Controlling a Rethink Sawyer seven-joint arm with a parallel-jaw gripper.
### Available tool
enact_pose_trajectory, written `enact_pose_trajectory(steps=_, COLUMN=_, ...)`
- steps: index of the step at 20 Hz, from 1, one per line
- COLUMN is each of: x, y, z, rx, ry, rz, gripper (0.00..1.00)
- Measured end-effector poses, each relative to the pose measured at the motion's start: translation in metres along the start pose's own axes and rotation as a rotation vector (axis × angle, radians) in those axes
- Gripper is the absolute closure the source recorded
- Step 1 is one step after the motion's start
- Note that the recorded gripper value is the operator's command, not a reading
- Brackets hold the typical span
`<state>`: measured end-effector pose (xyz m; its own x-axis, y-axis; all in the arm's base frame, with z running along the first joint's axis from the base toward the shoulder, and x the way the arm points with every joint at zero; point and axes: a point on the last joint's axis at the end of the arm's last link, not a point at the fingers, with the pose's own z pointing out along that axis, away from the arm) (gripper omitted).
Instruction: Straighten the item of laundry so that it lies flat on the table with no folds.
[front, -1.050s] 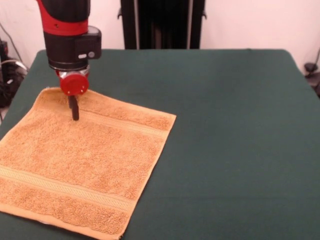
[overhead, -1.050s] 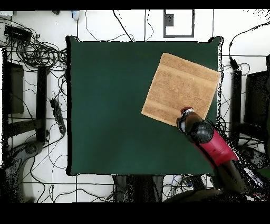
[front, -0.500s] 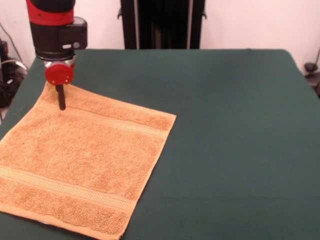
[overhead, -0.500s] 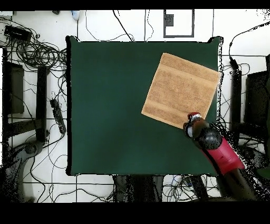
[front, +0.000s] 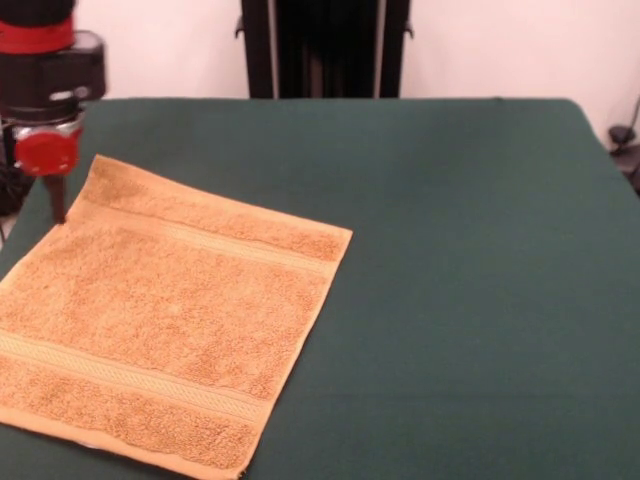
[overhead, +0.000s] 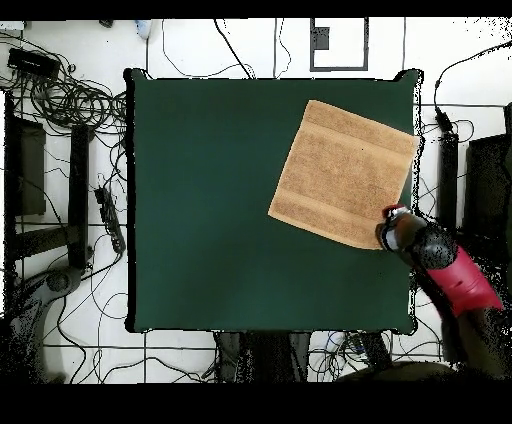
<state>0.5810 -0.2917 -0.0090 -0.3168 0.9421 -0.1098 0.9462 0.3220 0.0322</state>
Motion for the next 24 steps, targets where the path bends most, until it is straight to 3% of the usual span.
enact_pose_trajectory(steps=2, x=-0.031, y=0.014, z=0.004, rx=0.018, ry=0.030, rz=-0.026, gripper=0.00)
enact_pose_trajectory(steps=4, x=-0.045, y=0.020, z=0.006, rx=0.024, ry=0.041, rz=-0.039, gripper=0.00)
enact_pose_trajectory(steps=5, x=-0.067, y=0.027, z=0.008, rx=0.034, ry=0.052, rz=-0.054, gripper=0.00)
enact_pose_trajectory(steps=13, x=-0.143, y=0.036, z=0.020, rx=0.063, ry=0.041, rz=-0.085, gripper=0.00)
enact_pose_trajectory(steps=17, x=-0.165, y=0.039, z=0.021, rx=0.058, ry=0.000, rz=-0.095, gripper=0.00)
enact_pose_trajectory(steps=24, x=-0.170, y=0.047, z=0.011, rx=0.056, ry=-0.023, rz=-0.112, gripper=0.00)
